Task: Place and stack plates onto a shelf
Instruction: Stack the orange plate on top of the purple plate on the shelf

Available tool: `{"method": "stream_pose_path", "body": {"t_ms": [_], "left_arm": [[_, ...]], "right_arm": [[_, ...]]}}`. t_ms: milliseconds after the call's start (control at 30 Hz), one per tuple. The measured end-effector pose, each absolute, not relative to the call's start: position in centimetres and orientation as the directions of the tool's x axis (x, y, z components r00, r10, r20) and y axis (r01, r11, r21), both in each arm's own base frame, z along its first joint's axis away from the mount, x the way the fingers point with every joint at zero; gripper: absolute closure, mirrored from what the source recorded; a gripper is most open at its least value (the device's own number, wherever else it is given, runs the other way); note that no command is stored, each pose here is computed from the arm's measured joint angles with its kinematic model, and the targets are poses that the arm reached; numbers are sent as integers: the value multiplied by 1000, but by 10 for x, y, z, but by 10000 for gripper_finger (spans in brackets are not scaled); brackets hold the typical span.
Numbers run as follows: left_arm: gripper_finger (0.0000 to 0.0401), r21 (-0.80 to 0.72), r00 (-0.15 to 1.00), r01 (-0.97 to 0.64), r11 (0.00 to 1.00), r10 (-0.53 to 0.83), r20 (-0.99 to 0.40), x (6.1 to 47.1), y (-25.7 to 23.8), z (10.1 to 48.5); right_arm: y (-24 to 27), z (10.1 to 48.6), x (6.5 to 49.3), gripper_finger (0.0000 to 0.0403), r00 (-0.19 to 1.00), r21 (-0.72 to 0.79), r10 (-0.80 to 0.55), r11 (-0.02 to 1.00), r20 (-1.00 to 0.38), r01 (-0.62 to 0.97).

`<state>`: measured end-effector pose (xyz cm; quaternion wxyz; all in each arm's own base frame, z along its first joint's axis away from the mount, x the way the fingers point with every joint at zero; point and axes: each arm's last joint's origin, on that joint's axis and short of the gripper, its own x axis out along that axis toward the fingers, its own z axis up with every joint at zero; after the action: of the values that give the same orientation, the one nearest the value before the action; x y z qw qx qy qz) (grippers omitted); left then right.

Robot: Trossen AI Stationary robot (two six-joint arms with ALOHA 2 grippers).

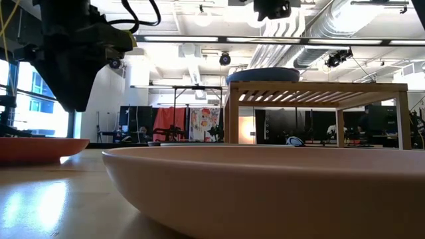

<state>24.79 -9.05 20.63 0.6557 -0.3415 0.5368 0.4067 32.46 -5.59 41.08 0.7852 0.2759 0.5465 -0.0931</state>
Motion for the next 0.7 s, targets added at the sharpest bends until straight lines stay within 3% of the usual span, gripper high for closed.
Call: {"method": "stream_pose_path", "body": {"t_ms": [700], "left_arm": [[291, 16, 67, -888, 459, 164, -984, 257, -94, 191]], "right_arm": [[-16, 410, 329, 324, 362, 255, 101, 876, -927, 408]]}}
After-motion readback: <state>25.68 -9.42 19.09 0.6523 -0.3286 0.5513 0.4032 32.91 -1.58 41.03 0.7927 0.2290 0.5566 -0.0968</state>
